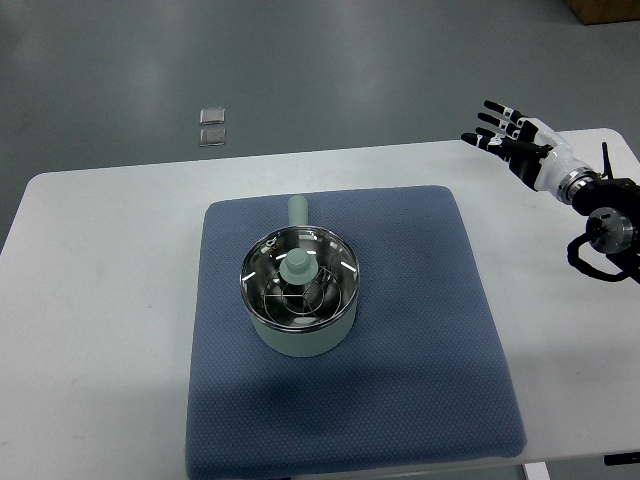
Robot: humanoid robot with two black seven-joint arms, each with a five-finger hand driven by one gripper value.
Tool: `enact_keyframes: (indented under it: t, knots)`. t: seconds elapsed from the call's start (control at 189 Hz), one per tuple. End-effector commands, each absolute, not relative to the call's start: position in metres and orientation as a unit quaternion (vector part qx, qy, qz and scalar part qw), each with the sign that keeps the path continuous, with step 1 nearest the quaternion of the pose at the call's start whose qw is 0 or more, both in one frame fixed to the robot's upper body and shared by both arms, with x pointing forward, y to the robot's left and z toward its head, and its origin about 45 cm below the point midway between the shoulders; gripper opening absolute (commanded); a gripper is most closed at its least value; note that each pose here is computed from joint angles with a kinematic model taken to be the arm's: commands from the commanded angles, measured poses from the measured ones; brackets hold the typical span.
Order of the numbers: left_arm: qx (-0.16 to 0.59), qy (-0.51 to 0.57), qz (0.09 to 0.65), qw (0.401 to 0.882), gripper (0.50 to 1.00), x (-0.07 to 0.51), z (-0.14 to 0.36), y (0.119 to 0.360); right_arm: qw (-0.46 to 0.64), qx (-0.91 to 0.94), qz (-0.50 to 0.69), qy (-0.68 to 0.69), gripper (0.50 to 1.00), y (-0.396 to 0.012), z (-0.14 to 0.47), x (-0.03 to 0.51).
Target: Open lid and place right of pot
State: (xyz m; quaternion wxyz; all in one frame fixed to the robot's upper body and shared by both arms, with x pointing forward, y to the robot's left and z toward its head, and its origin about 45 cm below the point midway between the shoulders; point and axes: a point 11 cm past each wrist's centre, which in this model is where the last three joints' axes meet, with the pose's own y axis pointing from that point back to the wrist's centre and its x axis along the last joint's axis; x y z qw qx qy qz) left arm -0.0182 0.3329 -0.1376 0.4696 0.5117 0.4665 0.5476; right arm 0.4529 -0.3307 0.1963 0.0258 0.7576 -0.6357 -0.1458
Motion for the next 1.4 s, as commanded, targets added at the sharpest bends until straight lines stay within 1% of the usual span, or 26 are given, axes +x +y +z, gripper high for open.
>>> enact_keyframes:
  t: [0.0,0.445,0.752,0.9,1.224,1.393]
  knots:
    - [0.510,0.467,0.549,0.469,1.000,-0.018,-0.138,0.333,0.029,0.759,-0.146,-0.634,0.932,-0.330,0.194,0.452]
    - [0.513,0.465,0.550,0.467,1.000,-0.018,-0.137,0.335,0.030,0.759,-0.149,-0.633,0.932,-0.330,0.192,0.450]
    - [0.513,0.465,0.550,0.467,1.000,-0.018,-0.137,0.335,0.017,0.763,-0.146,-0.629,0.932,-0.333,0.201,0.453]
    - [0.513,0.465,0.550,0.467,1.000,-0.018,-0.137,0.335,0.019,0.761,-0.139,-0.634,0.932,-0.349,0.206,0.451]
    - [0.513,0.465,0.550,0.467,1.000,-0.018,-0.137,0.335,0.018,0.761,-0.137,-0.634,0.932,-0.349,0.208,0.452]
    - [0.513,0.465,0.550,0.467,1.000,-0.018,-0.137,0.335,0.016,0.757,-0.133,-0.639,0.932,-0.357,0.212,0.453]
